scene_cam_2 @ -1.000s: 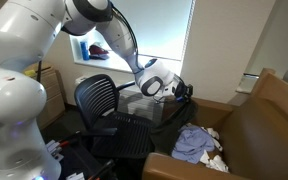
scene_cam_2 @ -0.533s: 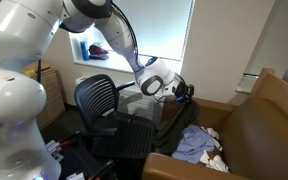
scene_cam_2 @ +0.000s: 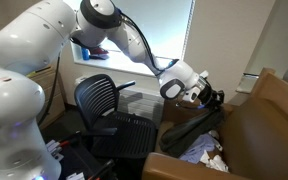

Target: Move the clothing from the black chair to the brown chair

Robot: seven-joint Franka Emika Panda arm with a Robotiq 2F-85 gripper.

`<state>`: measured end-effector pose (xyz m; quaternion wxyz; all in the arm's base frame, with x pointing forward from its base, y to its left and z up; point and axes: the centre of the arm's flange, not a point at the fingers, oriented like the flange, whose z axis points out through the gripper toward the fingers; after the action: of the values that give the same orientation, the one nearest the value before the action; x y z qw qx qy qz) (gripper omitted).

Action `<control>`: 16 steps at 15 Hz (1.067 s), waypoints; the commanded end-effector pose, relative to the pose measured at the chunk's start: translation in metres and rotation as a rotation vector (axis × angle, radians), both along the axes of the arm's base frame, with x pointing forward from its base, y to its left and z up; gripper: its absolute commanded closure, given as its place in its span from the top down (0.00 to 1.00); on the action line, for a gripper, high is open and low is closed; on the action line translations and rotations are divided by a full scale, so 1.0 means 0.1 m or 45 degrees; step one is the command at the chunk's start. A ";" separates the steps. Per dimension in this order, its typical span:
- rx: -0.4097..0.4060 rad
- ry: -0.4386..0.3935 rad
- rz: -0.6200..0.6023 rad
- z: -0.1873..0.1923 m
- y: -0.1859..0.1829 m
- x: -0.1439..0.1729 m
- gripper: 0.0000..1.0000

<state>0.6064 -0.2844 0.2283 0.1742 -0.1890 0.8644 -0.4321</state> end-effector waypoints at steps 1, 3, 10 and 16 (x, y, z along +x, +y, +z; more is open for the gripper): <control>-0.023 -0.071 -0.245 0.01 -0.81 0.09 0.01; -0.014 -0.010 -0.391 -0.05 -1.14 -0.11 0.01; 0.295 0.419 -0.148 -1.44 -0.59 -0.25 0.01; 0.445 0.795 0.076 -2.45 -0.11 -0.55 0.01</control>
<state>0.5791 -0.2836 0.0041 -0.0204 -0.2641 0.9336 -0.2413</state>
